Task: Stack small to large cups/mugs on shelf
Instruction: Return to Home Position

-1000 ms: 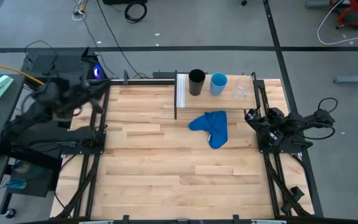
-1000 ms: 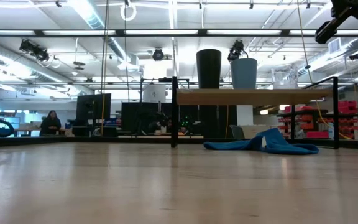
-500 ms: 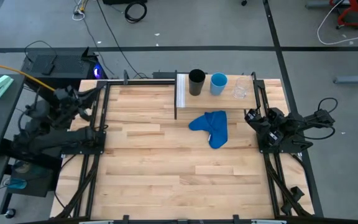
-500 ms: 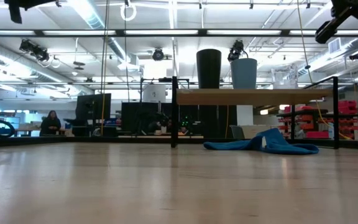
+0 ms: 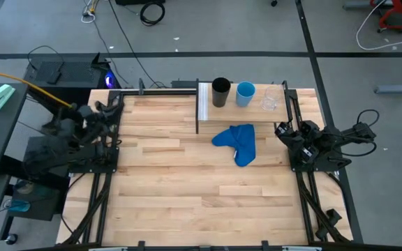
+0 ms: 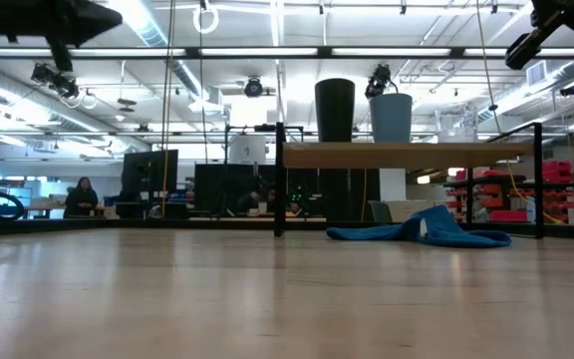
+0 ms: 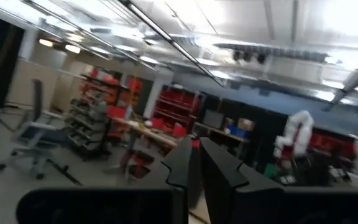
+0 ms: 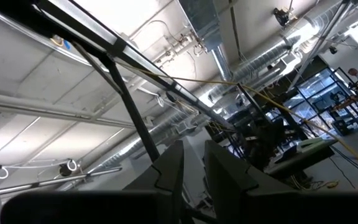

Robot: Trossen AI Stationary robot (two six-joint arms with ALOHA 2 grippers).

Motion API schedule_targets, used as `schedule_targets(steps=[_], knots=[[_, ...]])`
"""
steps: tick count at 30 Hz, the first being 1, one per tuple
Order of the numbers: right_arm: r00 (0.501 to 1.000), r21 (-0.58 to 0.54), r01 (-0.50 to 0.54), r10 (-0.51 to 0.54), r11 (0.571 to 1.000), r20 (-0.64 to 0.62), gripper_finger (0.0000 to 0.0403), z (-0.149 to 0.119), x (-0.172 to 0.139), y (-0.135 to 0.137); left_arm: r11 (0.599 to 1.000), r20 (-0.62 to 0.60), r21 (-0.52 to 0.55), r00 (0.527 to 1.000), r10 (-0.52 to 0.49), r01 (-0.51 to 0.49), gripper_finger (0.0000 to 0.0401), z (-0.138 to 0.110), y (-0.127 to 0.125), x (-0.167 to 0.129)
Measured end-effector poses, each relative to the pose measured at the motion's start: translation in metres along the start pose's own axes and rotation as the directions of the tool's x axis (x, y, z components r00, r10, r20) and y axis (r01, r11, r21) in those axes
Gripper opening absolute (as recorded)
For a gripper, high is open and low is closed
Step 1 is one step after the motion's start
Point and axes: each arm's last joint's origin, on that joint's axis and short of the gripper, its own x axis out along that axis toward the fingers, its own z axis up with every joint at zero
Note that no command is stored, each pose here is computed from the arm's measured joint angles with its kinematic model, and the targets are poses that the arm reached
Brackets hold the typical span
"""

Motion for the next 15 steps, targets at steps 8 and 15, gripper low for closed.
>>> schedule_targets(steps=[8, 15], knots=[[1.0, 0.0, 0.001, -0.001, 1.0, 0.0, 0.0073, 0.0, 0.0, 0.0, 0.998, -0.001, -0.059, 0.999, -0.036, 0.036, 0.0038, -0.044, 0.006, 0.003], [1.0, 0.022, 0.011, -0.01, 1.0, -0.021, 0.0073, -0.002, 0.0, -0.001, 0.997, -0.053, -0.062, 0.997, -0.055, 0.052, 0.003, -0.064, 0.01, 0.002]])
